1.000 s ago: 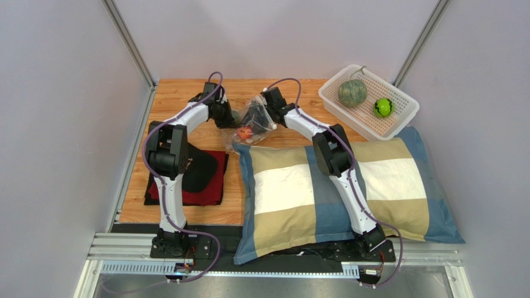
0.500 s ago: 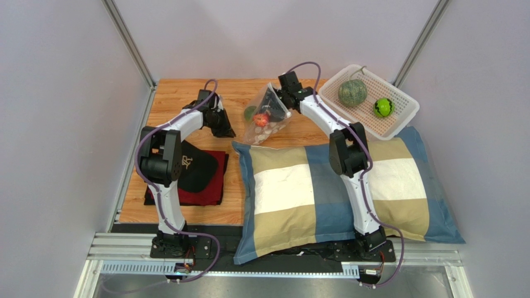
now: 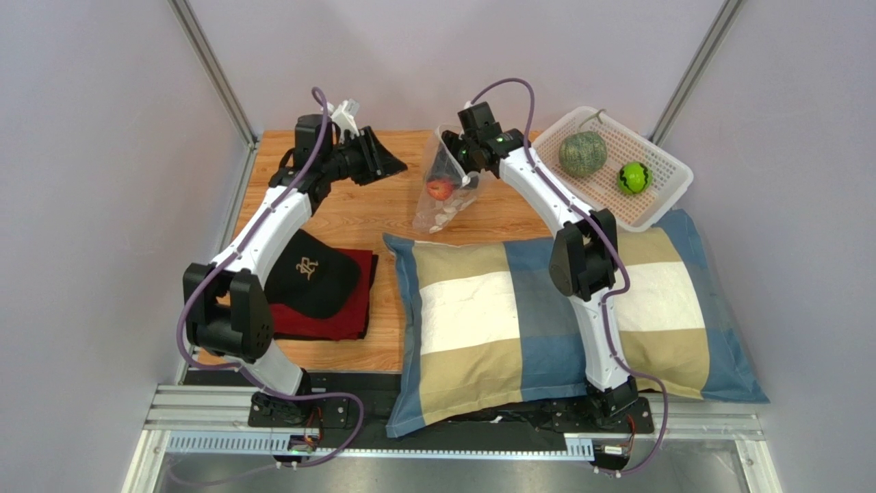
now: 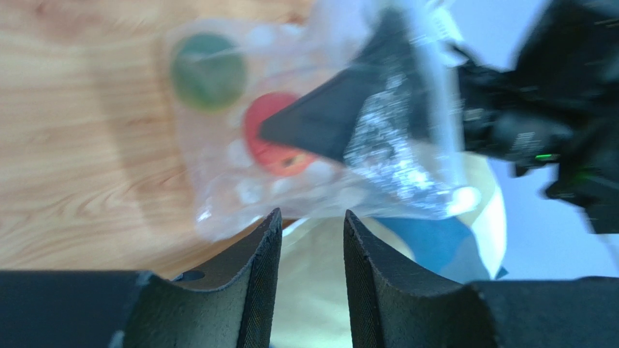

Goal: Open the zip-top bag and remove the fake food

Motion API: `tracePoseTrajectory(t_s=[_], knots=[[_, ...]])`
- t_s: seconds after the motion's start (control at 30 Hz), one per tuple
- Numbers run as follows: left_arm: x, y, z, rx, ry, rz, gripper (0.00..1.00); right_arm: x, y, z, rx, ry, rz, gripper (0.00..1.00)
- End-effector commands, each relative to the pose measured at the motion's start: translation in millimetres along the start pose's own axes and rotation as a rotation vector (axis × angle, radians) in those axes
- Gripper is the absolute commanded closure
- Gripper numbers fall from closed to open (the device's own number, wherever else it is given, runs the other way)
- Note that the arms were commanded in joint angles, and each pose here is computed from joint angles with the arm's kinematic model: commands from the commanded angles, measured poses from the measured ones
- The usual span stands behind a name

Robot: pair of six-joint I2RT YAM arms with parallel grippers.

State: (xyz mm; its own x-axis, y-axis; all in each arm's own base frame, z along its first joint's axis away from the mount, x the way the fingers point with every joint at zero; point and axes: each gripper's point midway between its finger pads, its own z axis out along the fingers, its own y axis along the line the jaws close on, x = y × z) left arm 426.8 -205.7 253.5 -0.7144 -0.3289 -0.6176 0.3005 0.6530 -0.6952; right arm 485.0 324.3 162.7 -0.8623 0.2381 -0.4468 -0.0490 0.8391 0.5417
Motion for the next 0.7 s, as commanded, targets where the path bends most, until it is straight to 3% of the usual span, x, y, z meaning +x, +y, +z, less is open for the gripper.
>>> tracePoseTrajectory(t_s=[0.0,0.33,0.57,0.67], knots=[[-35.8,-57.7,-16.3,0.131,-0.134,0.009,0.49,-17.8,27.6,-27.5,0.017,-0.116,-0.14,1.0],[-38.4,-87.9,12.9,0.007,-0.136,-0.019,0.38,-21.3,33.8,-37.6,0.088,-0.2,-0.206,1.0],[-27.3,-52.9,16.9,-0.229,-0.097,0.007,0.39,-24.2,36.1,-51.9,0.098,-0.238,-0.211,1.0],[-28.8,-52.2,10.7,-0.239,-0.11,0.034,0.39,-22.9,37.4,-53.0,0.092,-0.237,-0.212,1.0]])
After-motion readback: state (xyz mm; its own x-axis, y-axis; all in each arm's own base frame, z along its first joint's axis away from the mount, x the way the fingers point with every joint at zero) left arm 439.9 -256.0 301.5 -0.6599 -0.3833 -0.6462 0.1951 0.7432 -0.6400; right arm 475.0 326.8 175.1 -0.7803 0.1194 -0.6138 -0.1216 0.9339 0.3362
